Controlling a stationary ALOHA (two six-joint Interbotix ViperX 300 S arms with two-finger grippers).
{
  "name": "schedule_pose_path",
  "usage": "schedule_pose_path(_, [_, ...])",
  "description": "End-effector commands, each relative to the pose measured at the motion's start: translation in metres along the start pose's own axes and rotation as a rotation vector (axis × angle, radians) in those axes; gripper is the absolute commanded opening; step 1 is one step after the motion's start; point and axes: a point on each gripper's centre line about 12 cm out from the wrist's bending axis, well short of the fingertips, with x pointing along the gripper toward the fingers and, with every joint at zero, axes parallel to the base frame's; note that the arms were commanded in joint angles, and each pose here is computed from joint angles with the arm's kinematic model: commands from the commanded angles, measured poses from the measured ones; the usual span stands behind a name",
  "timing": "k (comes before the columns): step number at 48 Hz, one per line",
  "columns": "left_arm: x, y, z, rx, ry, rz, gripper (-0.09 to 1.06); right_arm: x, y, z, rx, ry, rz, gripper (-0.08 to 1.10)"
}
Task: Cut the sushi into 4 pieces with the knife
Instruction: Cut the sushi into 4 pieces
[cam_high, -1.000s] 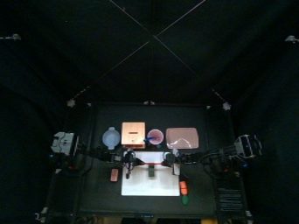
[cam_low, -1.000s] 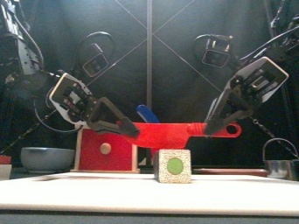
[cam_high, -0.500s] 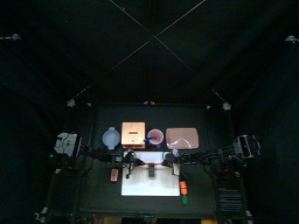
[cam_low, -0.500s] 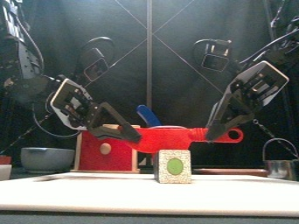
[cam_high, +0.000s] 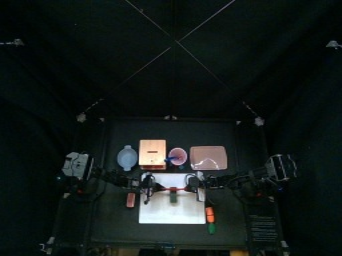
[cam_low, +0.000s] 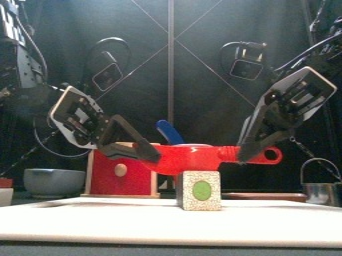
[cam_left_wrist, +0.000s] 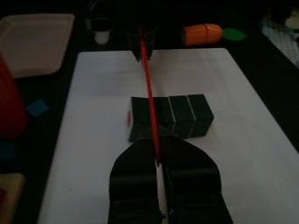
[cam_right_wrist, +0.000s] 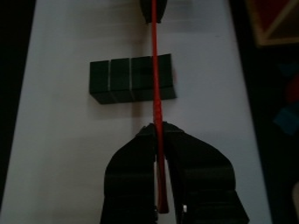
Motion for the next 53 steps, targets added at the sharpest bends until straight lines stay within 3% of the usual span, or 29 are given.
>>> schedule_pose_path(1, [0.005,0.001,0.011,-0.001,-0.034,0.004,0.15,-0.001,0.002,0.013,0.002,-0.039,0.004,0.1])
schedule_pose_path(6, [0.006,0.002,0.005,-0.006,-0.014,0.01,0.15,0.004,0.001,0.008,0.004,-0.02,0.0,0.1])
schedule_pose_path(17, [0.016,0.011,-0.025,-0.037,0.07,0.067,0.15,0.022,-0.003,-0.01,0.022,0.056,-0.016,0.1])
schedule_pose_path(22, [0.018,0.017,-0.028,-0.043,0.079,0.085,0.15,0.022,-0.004,-0.012,0.024,0.067,-0.018,0.1])
schedule_pose_path(34, [0.014,0.04,-0.021,-0.063,0.06,0.142,0.15,0.015,-0.023,-0.007,0.049,0.069,-0.057,0.1])
schedule_pose_path(38, [0.013,0.044,-0.017,-0.063,0.049,0.148,0.15,0.011,-0.028,-0.003,0.052,0.059,-0.066,0.1])
schedule_pose_path(46, [0.01,0.039,-0.004,-0.044,0.015,0.121,0.15,0.003,-0.026,0.007,0.038,0.037,-0.057,0.1])
schedule_pose_path(53, [0.005,0.02,0.021,-0.013,-0.045,0.058,0.15,-0.012,-0.019,0.021,0.031,-0.011,-0.04,0.1])
